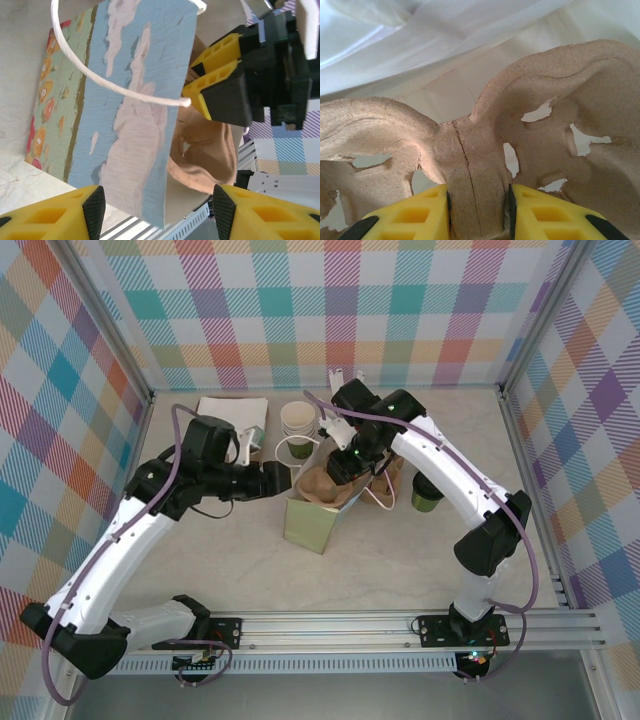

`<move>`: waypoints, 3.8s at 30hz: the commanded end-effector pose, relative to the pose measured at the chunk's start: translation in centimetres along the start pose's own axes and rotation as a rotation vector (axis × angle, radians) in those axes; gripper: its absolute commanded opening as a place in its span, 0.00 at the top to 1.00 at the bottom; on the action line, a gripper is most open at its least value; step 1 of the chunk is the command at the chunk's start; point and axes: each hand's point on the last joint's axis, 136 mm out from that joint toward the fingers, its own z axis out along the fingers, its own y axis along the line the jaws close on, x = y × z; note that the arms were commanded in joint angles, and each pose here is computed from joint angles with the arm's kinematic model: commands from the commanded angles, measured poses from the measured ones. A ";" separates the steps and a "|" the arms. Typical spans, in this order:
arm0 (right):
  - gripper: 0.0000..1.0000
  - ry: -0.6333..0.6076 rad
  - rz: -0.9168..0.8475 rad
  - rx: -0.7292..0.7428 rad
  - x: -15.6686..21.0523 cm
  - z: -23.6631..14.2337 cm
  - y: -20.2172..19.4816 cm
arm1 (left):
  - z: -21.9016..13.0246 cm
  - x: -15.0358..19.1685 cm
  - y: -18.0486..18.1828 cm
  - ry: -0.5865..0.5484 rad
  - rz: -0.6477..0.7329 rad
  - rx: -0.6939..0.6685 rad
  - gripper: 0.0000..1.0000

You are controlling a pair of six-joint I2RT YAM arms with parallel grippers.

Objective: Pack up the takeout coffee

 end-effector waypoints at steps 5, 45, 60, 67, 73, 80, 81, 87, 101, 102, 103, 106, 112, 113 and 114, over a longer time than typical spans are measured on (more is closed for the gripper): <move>0.69 0.018 0.018 -0.019 0.2 -0.3 0.6 | 1.8 0.0 -0.2 0.020 0.006 0.019 0.54; 0.69 0.167 -0.073 0.118 0.7 2.3 -0.5 | 1.8 0.7 -0.9 0.044 -0.104 0.049 1.00; 0.69 0.126 -0.253 0.106 -0.1 2.7 1.7 | 1.9 -1.3 1.4 -0.001 -0.239 -0.001 1.00; 0.69 0.094 -0.281 0.091 -0.2 1.7 2.6 | 1.8 -1.7 2.3 -0.009 -0.271 -0.012 1.00; 0.69 0.082 -0.282 0.092 -0.1 1.4 2.7 | 2.1 -1.4 3.3 -0.004 -0.285 -0.041 1.00; 0.69 0.129 -0.307 0.074 1.0 2.6 2.8 | 2.2 -1.3 3.5 -0.001 -0.272 -0.043 1.00; 0.69 0.131 -0.315 0.076 0.9 2.8 2.7 | 2.3 -1.3 3.5 0.002 -0.271 -0.041 1.00; 0.69 0.142 -0.367 0.082 0.4 3.9 2.7 | 2.3 -1.1 3.5 0.012 -0.269 -0.040 1.00; 0.68 0.154 -0.519 0.141 -0.3 4.3 1.9 | 2.3 -1.3 4.2 0.008 -0.260 -0.089 1.00; 0.68 0.153 -0.526 0.146 -0.4 4.2 1.9 | 2.4 -1.3 4.2 0.011 -0.259 -0.089 1.00; 0.68 0.153 -0.536 0.148 -0.4 4.2 1.9 | 2.4 -1.2 4.2 0.015 -0.258 -0.086 1.00; 0.68 0.161 -0.556 0.159 -0.6 4.3 1.9 | 2.4 -1.3 4.2 0.015 -0.261 -0.086 1.00; 0.68 0.174 -0.582 0.183 -0.8 4.1 1.6 | 2.5 -1.1 4.3 0.023 -0.259 -0.092 1.00; 0.68 0.168 -0.584 0.186 -0.9 4.0 1.6 | 2.5 -1.1 4.3 0.022 -0.258 -0.091 1.00; 0.68 0.163 -0.585 0.187 -1.0 3.8 1.6 | 2.5 -1.1 4.3 0.023 -0.258 -0.093 1.00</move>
